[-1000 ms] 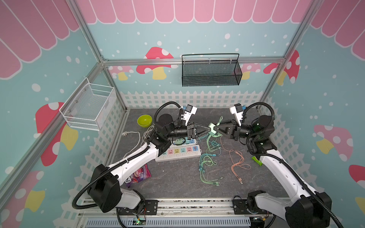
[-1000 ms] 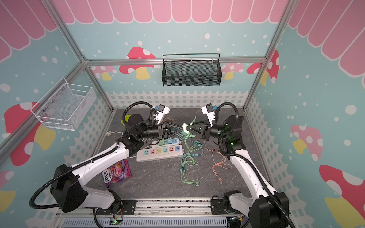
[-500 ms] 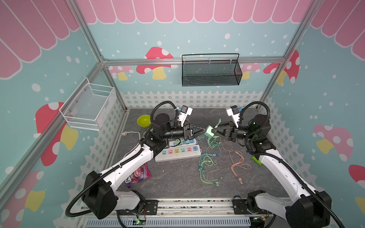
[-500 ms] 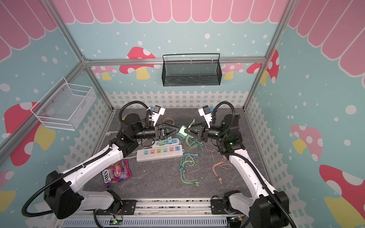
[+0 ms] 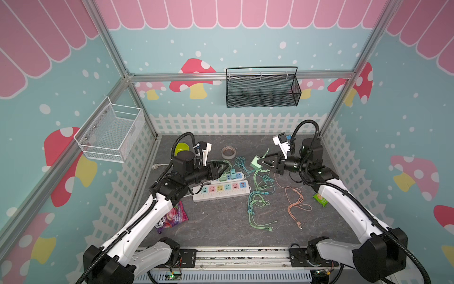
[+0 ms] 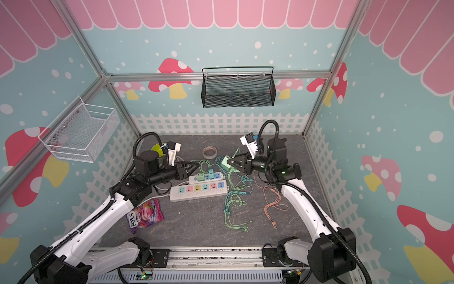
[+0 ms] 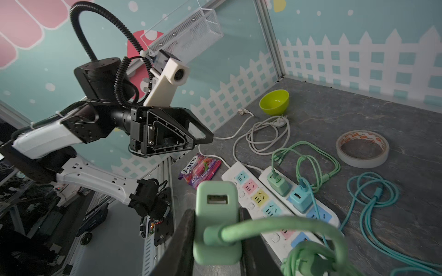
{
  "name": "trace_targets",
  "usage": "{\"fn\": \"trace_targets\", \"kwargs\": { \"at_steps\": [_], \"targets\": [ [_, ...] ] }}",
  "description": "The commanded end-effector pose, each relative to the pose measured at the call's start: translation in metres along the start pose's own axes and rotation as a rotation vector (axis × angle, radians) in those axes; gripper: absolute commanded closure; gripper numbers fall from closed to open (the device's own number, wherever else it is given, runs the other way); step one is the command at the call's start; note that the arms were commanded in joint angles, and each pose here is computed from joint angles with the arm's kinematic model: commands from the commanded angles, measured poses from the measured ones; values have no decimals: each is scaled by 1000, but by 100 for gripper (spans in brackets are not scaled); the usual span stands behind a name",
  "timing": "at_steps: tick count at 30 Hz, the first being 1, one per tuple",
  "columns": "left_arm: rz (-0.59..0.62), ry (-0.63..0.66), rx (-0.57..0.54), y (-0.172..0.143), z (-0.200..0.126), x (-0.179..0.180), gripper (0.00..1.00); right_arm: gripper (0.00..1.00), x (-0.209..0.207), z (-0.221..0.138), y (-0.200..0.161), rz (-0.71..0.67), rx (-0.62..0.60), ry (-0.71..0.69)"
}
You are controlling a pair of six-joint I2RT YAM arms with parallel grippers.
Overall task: Insert plugs into power strip
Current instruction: Pick up the plug from the middle-right of the table, then shake the plug.
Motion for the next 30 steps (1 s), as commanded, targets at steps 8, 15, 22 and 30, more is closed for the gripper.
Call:
{"fn": "trace_targets", "kwargs": {
  "at_steps": [8,15,22,30],
  "targets": [
    [-109,386,3,-31,-2,87,50,100,-28,31,-34,-119,165,-34],
    [-136,512,7,-40,3,121,50,100,-33,64,-73,-90,304,45],
    [-166,517,31,-42,17,136,51,100,-69,89,-101,-84,425,-49],
    [-165,499,13,-40,14,133,50,100,-129,110,-90,-129,517,-281]
  ]
}}
Point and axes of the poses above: each gripper's point midway between its finger pads, its own z axis out along the fingers, its own x axis along the line the jaws close on, y = z × x, the point moved 5 cm from there along -z, back along the fingers, and after that the axes turned 11 degrees about -z, right-handed, at the moved point
